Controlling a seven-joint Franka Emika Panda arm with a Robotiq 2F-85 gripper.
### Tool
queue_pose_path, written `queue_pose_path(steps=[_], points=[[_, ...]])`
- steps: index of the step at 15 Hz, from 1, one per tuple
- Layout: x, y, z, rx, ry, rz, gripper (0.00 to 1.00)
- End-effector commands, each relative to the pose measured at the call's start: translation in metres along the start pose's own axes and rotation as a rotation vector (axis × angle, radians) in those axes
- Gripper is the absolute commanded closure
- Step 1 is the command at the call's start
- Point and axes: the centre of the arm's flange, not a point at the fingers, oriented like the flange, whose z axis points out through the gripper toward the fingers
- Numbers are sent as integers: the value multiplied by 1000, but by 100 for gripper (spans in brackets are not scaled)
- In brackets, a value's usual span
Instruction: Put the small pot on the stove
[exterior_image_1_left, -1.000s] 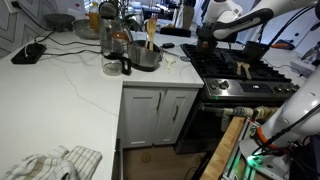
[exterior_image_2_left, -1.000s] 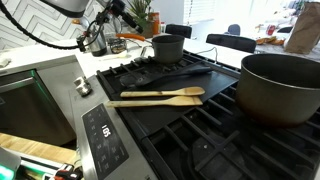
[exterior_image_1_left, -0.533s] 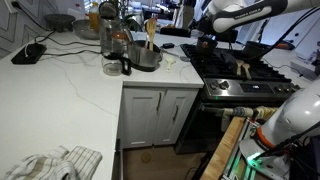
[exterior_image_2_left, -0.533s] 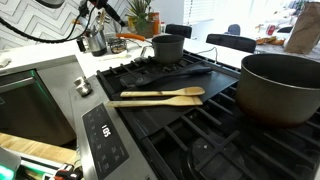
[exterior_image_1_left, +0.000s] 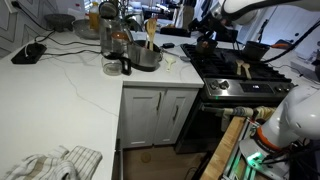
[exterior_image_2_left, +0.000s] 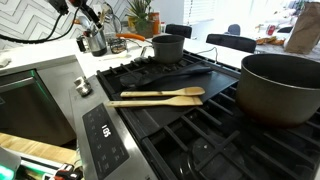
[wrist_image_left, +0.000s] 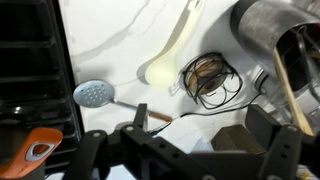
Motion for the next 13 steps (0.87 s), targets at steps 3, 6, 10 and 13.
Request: queue_pose_path(steps=[3, 6, 10, 13], points=[[-13, 48, -18, 156, -254, -103, 0], [-19, 43, -16, 168, -283, -114, 0], [-23, 54, -15, 197, -336, -135, 0], [-24, 54, -14, 198, -338, -136, 0]])
